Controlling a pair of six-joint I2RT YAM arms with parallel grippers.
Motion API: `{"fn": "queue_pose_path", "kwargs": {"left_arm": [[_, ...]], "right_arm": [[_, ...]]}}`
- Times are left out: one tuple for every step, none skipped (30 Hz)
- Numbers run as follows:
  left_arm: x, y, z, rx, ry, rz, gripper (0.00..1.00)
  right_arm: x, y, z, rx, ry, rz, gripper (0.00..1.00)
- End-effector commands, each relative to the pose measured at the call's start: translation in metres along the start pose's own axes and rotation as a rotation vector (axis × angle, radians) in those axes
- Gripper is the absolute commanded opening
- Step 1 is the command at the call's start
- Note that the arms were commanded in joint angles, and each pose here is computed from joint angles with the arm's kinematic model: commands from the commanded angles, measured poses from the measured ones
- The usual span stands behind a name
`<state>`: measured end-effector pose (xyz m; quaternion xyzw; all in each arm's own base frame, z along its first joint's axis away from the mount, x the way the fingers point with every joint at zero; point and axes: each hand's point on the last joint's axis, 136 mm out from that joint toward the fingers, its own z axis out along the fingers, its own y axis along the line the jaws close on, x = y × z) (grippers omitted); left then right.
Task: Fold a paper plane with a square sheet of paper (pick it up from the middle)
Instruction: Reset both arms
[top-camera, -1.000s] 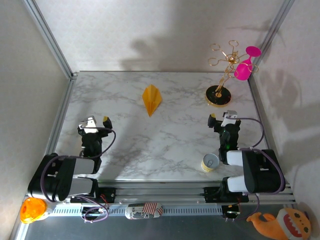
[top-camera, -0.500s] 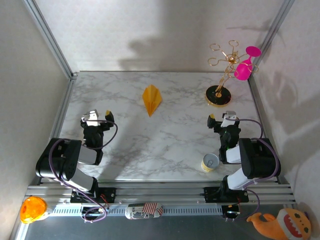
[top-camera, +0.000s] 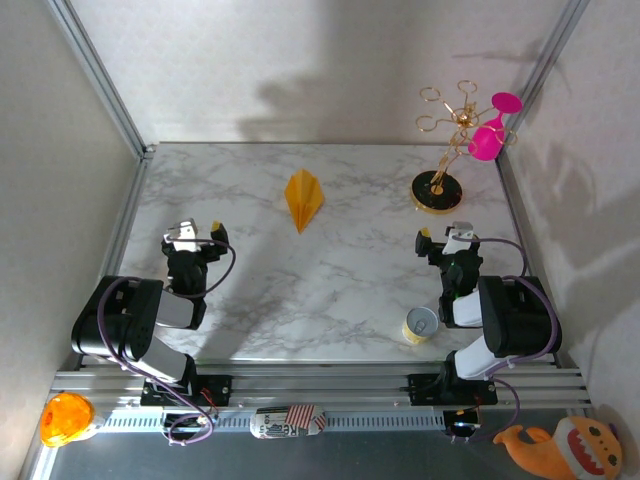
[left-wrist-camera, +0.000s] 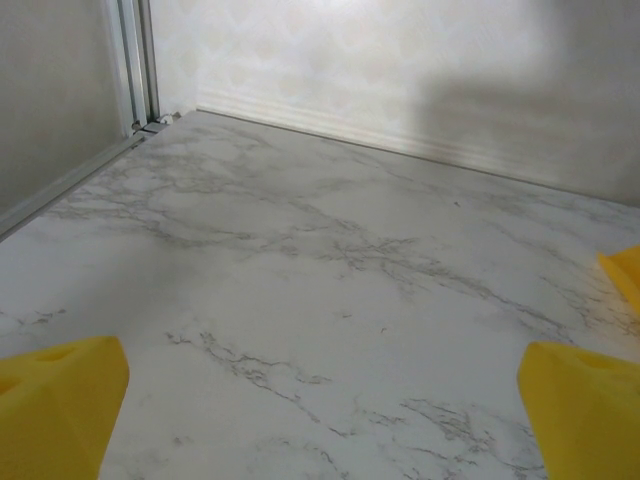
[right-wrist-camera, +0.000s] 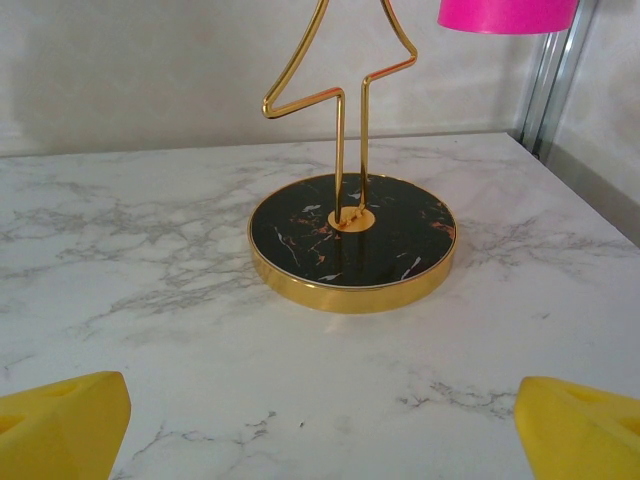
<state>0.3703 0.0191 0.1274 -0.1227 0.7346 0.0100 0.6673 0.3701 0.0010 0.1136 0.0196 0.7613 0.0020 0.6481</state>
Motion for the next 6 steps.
{"fn": "queue_pose_path", "kwargs": {"left_arm": [[-0.0024,-0.0001,0.0044,-0.009,-0.003,-0.001,0.99],[-0.0022,-0.0001,0.0041,-0.009,-0.003,-0.001,0.99],[-0.0028,-0.0004,0.0040,-0.008,-0.004,-0.001,0.99],[-0.0027,-0.0004,0.0036,-0.008,-0.005,-0.001,0.99],[-0.0036,-0.0004,0.0036,-0.008,-0.009,-0.002,0.99],[-0.0030,-0.0003,0.0036,-0.008,-0.007,-0.002,0.99]], "right_arm": [[-0.0107,0.0005,0.0022,-0.008,-0.039,0.010,0.99],[-0.0107,-0.0001,0.0022,-0.006,-0.039,0.010,0.99],[-0.0110,-0.0003,0.0022,-0.005,-0.040,0.010,0.99],[-0.0107,0.0000,0.0022,-0.006,-0.039,0.010,0.99],[-0.0106,-0.0004,0.0022,-0.005,-0.039,0.010,0.99],[-0.0109,0.0000,0.0022,-0.006,-0.040,0.010,0.99]]}}
